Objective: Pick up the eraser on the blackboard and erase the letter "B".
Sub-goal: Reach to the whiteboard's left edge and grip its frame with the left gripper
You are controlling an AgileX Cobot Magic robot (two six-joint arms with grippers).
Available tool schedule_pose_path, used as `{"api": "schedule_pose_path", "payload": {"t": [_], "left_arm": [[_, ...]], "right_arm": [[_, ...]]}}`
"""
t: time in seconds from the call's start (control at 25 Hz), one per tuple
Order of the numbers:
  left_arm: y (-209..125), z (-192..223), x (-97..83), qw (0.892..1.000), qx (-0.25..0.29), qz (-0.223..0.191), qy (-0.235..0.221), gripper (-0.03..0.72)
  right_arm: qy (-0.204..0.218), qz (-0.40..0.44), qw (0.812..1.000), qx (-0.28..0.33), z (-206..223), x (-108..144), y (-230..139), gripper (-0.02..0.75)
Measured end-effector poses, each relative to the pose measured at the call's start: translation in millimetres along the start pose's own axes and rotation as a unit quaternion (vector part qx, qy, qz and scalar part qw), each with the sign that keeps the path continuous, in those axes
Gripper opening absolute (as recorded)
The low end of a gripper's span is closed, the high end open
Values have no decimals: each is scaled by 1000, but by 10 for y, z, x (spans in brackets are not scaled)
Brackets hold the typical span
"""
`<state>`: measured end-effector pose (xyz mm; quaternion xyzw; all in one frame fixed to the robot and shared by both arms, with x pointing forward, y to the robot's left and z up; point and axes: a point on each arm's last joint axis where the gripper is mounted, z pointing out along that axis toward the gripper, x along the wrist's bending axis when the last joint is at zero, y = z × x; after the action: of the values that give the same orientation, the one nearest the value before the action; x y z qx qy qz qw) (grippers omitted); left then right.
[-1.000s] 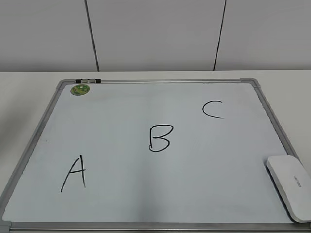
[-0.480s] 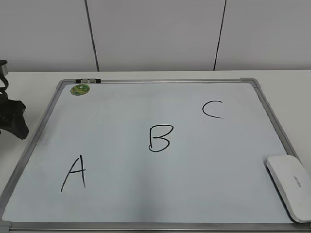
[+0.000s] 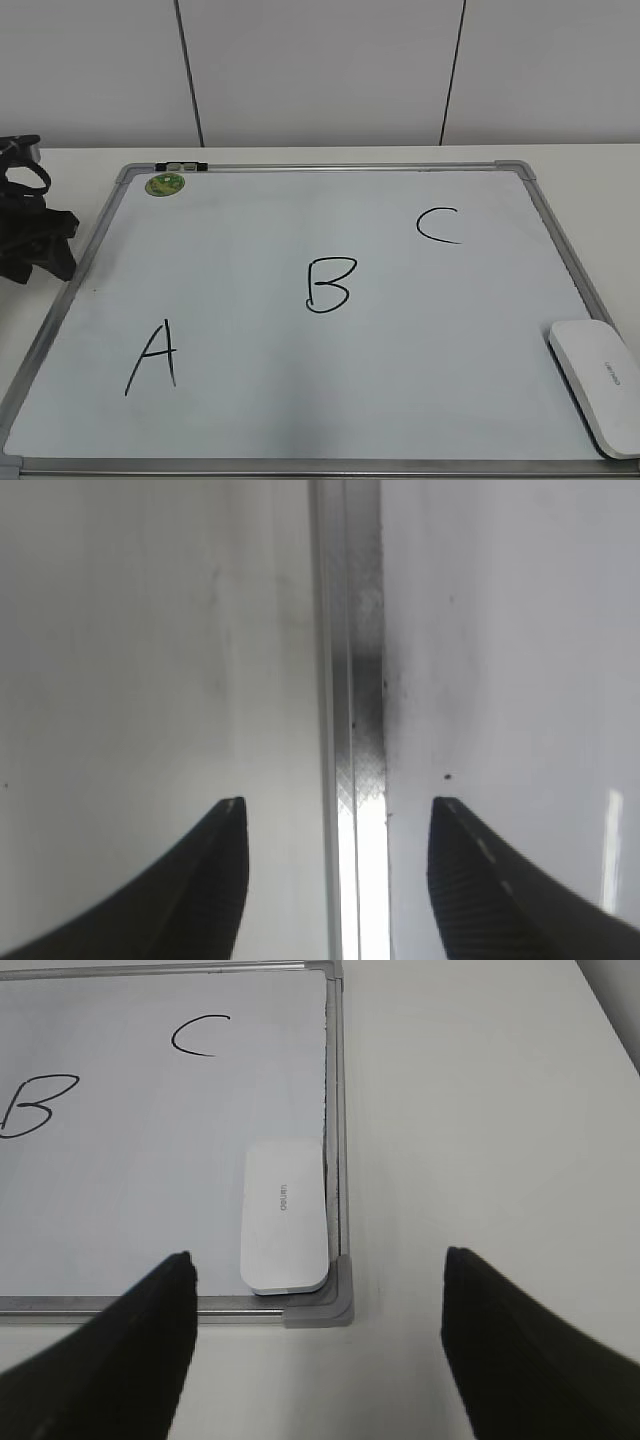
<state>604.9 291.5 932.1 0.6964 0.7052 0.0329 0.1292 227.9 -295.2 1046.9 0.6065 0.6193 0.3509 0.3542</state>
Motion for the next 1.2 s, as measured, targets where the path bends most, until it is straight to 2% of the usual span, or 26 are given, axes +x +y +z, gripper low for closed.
{"api": "schedule_pose_path", "payload": {"t": [0.36,0.76,1.2], "left_arm": [[178,153,8,1000,21,0,-5,319],[258,232,15,1000,25,0,-6,276],[293,299,24,999,34,1,-5,272]], "right_arm": [[0,0,1000,0,0,0,0,586],[0,0,1000,0,0,0,0,586],[-1,0,1000,0,0,-2,0,586]]}}
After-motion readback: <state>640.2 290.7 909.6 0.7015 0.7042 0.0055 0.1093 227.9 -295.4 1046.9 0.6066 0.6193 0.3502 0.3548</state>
